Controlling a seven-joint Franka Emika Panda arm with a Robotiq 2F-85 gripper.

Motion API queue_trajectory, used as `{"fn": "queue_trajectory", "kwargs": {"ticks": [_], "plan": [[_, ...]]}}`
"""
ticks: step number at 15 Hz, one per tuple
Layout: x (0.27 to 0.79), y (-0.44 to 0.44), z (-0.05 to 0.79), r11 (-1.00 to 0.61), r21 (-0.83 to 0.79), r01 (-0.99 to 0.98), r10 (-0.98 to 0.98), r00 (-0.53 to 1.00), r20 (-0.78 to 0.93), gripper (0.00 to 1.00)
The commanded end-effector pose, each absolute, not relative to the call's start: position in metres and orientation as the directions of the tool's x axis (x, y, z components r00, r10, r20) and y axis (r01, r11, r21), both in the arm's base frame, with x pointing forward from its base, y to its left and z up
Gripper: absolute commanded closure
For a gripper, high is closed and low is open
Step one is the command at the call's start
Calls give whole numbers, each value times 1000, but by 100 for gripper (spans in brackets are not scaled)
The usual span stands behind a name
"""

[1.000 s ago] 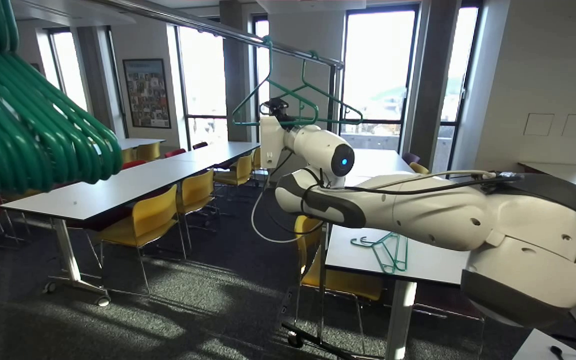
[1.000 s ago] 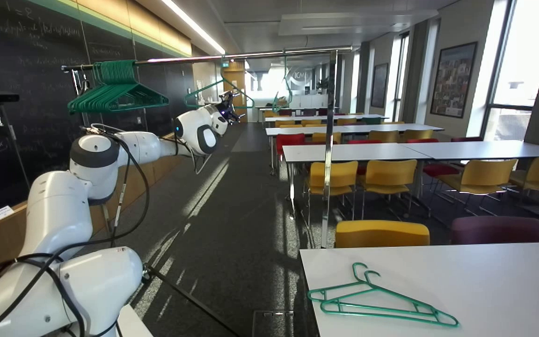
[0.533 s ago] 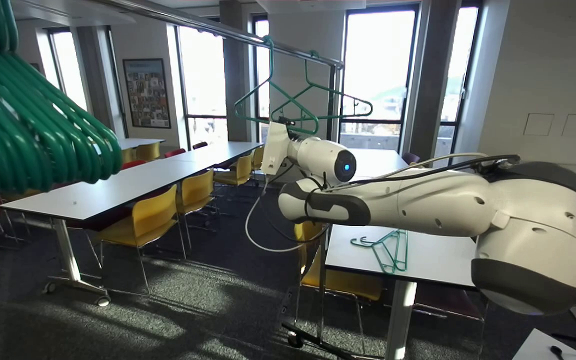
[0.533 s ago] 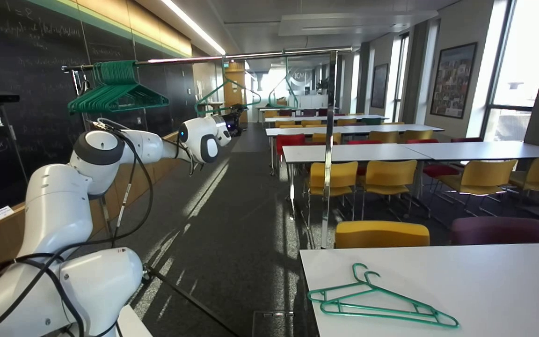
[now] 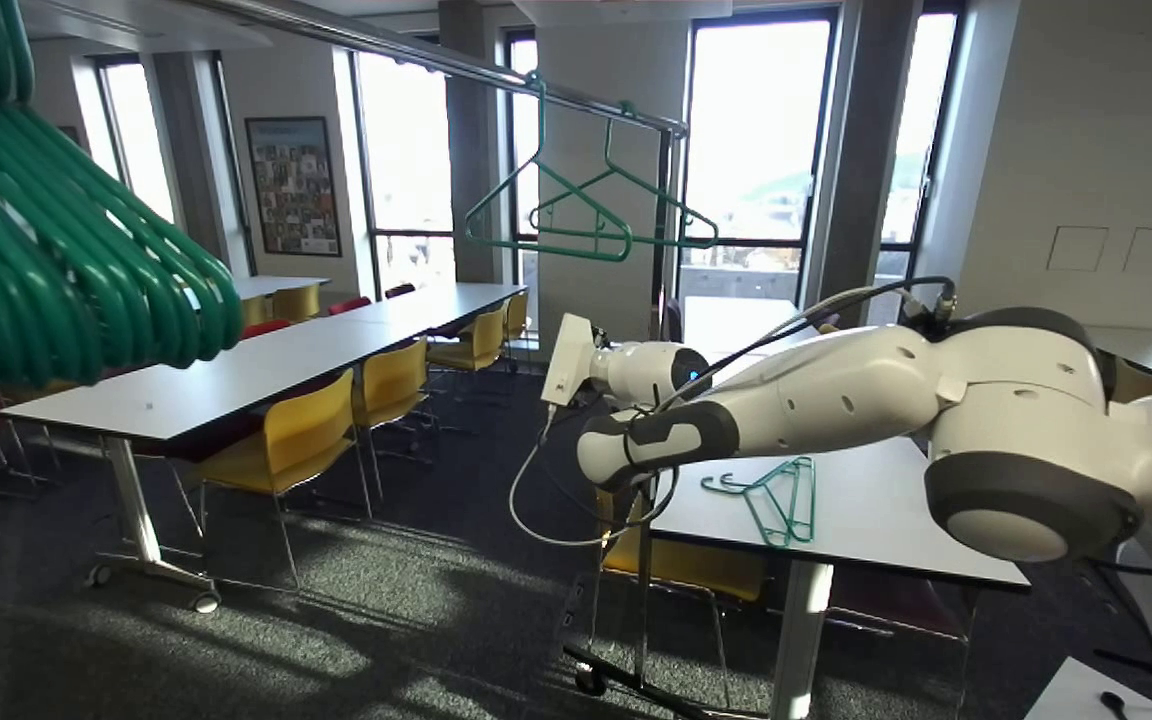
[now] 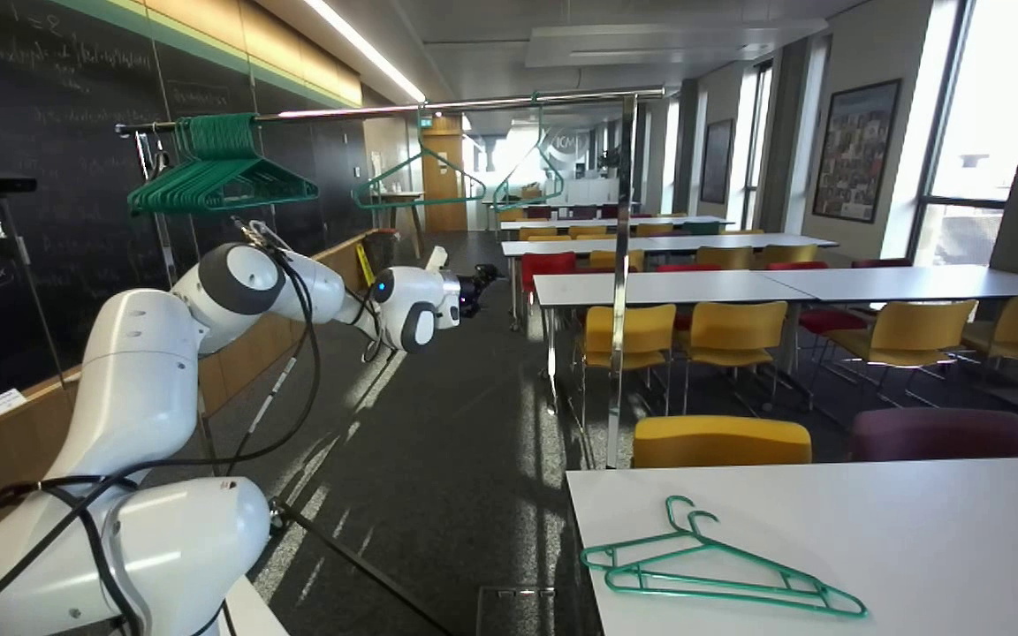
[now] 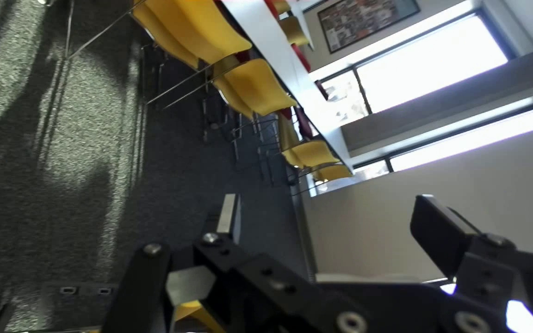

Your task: Put one hanger on the cloth rack

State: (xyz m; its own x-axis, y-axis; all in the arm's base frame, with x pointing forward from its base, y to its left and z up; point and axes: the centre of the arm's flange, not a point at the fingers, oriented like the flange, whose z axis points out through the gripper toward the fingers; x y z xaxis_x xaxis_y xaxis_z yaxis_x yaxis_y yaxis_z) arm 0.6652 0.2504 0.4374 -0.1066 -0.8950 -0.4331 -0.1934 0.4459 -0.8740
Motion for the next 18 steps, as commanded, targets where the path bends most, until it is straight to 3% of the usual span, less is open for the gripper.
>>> {"fn": "queue_trajectory", "kwargs": {"ticks": [1,4,9,18], "plan": [[661,197,413,551,-777,-306,-835,-201,-513,0],[658,180,406,588,-719,-370,-808,-321,-494,0],[632,148,397,573,-625,-530,-807,-496,-320,0],[582,169,402,406,-415,-814,-906,-302,-296,0]]}}
